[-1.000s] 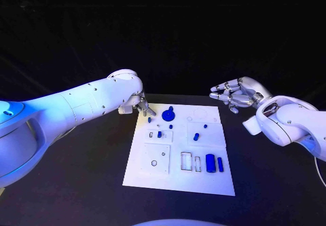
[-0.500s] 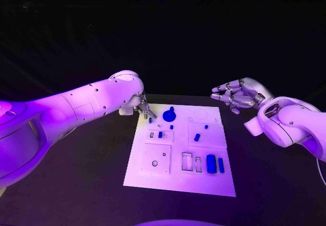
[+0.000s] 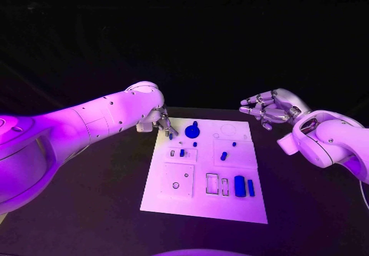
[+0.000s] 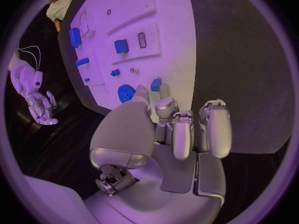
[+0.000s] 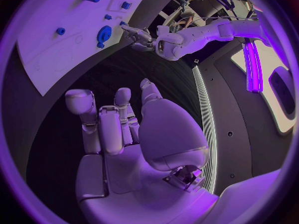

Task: Assemble the parts on the task board

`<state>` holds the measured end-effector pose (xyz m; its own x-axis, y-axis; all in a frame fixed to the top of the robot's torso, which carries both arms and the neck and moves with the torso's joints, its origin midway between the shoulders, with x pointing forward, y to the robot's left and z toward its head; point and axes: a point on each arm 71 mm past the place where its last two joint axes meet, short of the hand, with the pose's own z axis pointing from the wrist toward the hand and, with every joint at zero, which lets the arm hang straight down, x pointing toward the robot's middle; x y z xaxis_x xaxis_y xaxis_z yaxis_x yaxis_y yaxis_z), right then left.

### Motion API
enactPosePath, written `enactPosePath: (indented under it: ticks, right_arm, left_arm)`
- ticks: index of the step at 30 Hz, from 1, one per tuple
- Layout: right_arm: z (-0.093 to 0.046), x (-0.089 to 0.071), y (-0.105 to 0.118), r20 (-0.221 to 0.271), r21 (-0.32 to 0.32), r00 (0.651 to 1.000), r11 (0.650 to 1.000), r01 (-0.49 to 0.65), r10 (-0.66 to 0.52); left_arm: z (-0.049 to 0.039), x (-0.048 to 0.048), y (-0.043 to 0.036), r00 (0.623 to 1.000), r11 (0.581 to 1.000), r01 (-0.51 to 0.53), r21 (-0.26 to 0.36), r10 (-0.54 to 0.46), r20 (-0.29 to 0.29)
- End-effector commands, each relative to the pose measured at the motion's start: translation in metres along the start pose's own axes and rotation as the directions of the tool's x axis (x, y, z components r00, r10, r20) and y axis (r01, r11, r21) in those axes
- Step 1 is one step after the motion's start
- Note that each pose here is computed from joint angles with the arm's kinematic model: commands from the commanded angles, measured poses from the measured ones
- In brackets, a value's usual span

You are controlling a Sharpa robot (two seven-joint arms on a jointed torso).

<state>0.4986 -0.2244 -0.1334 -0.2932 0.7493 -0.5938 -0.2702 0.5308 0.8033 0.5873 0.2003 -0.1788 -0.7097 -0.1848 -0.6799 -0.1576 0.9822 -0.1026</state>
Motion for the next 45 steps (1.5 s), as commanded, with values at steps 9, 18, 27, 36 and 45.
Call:
enactPosePath:
  ticks: [9,18,27,36,45]
  right_arm:
    - [0.0,0.003,0.002,-0.021,-0.011,1.0,1.0,0.003,-0.003]
    - [0.0,0.003,0.002,-0.023,-0.011,1.0,1.0,0.004,-0.004]
    - [0.0,0.003,0.002,-0.024,-0.012,1.0,1.0,0.004,-0.004]
    - [0.0,0.003,0.001,-0.024,-0.011,1.0,1.0,0.004,-0.004]
    - [-0.001,0.002,0.0,-0.024,-0.005,1.0,1.0,0.005,-0.005]
  left_arm:
    - [0.0017,0.0019,-0.005,1.0,1.0,0.01,0.024,-0.01,-0.006]
    - [0.0024,0.0033,-0.0053,1.0,1.0,0.003,0.024,-0.003,-0.018]
    - [0.0024,0.0037,-0.0044,1.0,1.0,0.003,0.024,-0.002,-0.019]
    - [-0.0035,0.0052,-0.0014,0.997,0.994,0.071,0.087,-0.07,-0.01]
    - [-0.0201,0.0136,0.0028,0.992,0.977,0.122,0.177,-0.127,0.016]
